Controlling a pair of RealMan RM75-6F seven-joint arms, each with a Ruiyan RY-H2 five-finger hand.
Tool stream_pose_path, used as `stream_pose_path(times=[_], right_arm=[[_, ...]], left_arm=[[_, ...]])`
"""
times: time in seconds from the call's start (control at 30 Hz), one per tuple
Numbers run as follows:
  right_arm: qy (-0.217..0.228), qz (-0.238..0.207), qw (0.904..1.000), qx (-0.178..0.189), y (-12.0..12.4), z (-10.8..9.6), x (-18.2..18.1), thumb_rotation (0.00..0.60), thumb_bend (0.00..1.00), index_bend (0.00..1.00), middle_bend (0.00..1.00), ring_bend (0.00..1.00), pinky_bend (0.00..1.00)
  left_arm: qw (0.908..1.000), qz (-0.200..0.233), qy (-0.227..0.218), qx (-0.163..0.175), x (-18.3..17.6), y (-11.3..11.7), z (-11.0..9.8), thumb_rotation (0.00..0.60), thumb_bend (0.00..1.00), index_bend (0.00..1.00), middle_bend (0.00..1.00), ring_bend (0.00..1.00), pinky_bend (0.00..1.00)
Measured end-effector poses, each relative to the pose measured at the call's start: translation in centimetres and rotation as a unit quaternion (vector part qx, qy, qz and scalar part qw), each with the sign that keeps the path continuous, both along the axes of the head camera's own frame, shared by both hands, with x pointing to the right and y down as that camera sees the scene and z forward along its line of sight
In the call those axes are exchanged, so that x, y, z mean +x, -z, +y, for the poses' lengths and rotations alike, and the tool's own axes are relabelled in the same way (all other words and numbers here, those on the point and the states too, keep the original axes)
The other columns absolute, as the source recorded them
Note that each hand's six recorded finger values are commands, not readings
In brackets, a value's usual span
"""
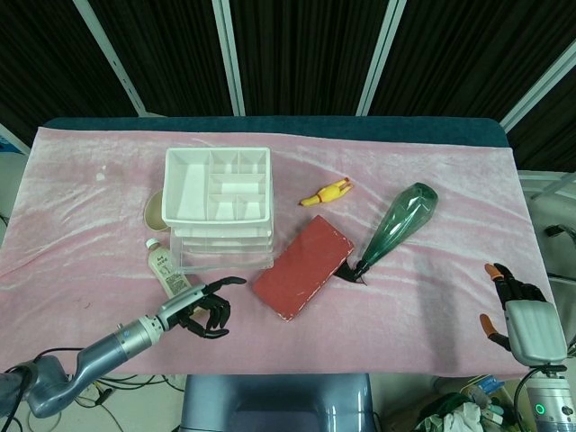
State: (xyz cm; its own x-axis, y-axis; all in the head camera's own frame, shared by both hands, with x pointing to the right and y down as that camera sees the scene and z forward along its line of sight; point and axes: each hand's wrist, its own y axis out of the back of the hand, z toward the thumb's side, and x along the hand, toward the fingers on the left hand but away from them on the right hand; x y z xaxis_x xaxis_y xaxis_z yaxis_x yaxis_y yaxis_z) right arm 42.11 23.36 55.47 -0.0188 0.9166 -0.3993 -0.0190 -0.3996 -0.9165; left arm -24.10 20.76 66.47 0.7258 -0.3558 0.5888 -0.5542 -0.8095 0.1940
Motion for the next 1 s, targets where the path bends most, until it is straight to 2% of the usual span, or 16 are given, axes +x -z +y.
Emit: stream_pose_path(times=[0.23,0.4,0.53,0.77,0.9,1.0], right_arm=[[-0.003,0.002,1.0,0.0,0.0,0.0,0.1,0.6,0.26,0.13,0.12,0.27,0.27],[-0.003,0.003,1.0,-0.001,0.0,0.0,0.1,0.6,0.26,0.13,0.12,0.27,0.27],[-0.003,0.003,1.0,-0.001,0.0,0.0,0.1,0.6,0.26,0.13,0.12,0.27,0.27],[-0.005,0.005,1.0,-0.001,0.0,0.1,0.2,0.6,0.26,0.13,0.12,0.27,0.27],[-0.005,0.006,1.0,-0.003,0.0,0.1,0.2,0.6,0.26,0.13,0.12,0.27,0.27],[-0.006,0.006,1.0,-0.003,0.0,0.1,0.2,0.6,0.26,0.13,0.12,0.27,0.27]], left_arm=[[0.9997,-0.001,-0.017,0.016,-0.2,0.5,0.5,0.6,0.27,0.09,0.63,0.62,0.67],[0.9959,-0.015,-0.041,0.079,-0.6,1.6,0.4,0.6,0.27,0.06,0.64,0.64,0.67],[0.9862,-0.038,-0.059,0.15,-0.8,2.7,0.4,0.6,0.27,0.05,0.65,0.65,0.67],[0.9579,-0.09,-0.048,0.268,-1.3,5.5,-0.4,0.6,0.27,0.04,0.68,0.69,0.69],[0.9426,-0.124,-0.027,0.309,-1.9,6.6,-1.1,0.6,0.27,0.02,0.68,0.7,0.7],[0.9387,-0.145,-0.008,0.313,-2.4,7.0,-1.6,0.6,0.27,0.02,0.68,0.7,0.7]])
